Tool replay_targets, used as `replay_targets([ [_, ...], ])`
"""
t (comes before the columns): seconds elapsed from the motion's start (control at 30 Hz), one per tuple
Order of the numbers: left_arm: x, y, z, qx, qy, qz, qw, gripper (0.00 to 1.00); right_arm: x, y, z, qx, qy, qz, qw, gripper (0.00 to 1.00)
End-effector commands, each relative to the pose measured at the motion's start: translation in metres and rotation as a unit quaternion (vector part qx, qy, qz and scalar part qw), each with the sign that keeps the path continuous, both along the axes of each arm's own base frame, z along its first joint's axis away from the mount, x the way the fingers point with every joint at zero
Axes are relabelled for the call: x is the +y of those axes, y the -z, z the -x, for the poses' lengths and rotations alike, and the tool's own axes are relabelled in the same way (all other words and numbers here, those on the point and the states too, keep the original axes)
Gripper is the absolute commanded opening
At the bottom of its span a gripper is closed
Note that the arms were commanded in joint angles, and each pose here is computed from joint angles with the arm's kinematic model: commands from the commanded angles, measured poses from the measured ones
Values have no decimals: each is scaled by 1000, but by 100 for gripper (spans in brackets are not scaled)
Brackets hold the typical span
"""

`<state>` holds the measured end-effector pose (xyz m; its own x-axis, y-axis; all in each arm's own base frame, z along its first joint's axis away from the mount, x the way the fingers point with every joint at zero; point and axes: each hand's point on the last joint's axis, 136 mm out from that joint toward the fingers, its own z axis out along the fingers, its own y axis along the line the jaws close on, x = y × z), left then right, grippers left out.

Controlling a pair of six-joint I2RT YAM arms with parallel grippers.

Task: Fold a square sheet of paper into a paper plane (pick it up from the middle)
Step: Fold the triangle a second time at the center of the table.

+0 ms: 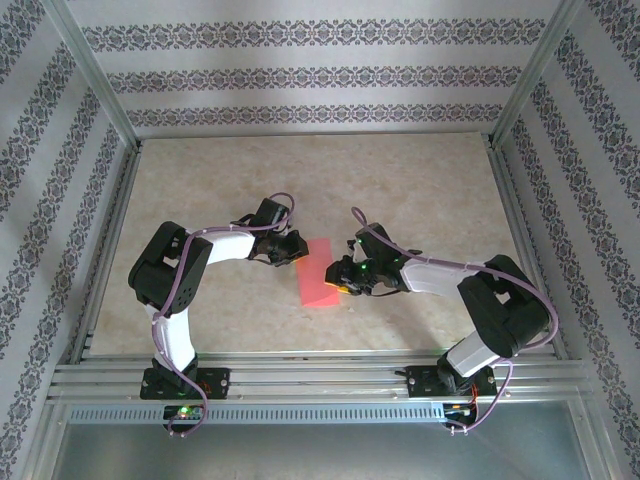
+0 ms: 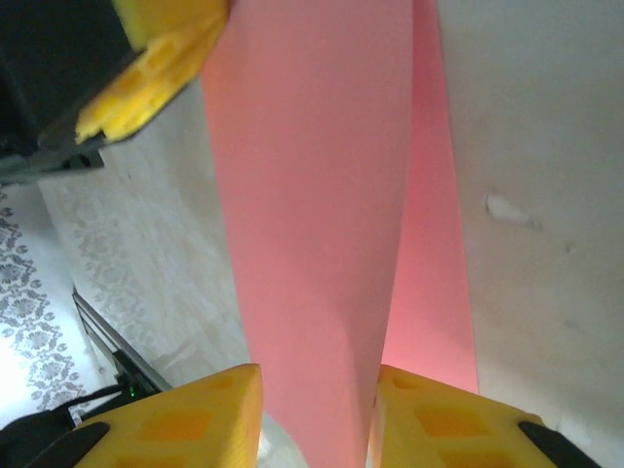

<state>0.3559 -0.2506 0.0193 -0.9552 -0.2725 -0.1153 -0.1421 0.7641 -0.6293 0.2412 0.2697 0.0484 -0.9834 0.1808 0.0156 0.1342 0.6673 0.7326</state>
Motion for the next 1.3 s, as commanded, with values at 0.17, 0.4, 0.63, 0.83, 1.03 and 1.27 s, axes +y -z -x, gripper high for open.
replay_targets([
  [0.17, 18, 24, 14, 37, -15, -34, 999, 16, 6, 7, -4, 8, -6, -20, 1000, 31],
  [0.4, 16, 19, 12, 28, -15, -28, 999, 16, -3, 14, 17, 60, 27, -24, 998, 24],
  [0.63, 7, -2, 8, 4, -7, 2, 1000, 17, -12, 16, 21, 70, 47, -9, 996, 6],
  [0.83, 3, -40, 10, -46, 8, 39, 998, 25, -22, 25, 24, 85, 36, 26, 995, 0],
  [1.03, 2, -39, 28, -41, 17, 60, 997, 27, -33, 26, 28, 90, 11, 64, 994, 0],
  [1.27, -16, -30, 42, -27, 41, 77, 996, 23, -29, 21, 21, 82, 8, 64, 995, 1],
])
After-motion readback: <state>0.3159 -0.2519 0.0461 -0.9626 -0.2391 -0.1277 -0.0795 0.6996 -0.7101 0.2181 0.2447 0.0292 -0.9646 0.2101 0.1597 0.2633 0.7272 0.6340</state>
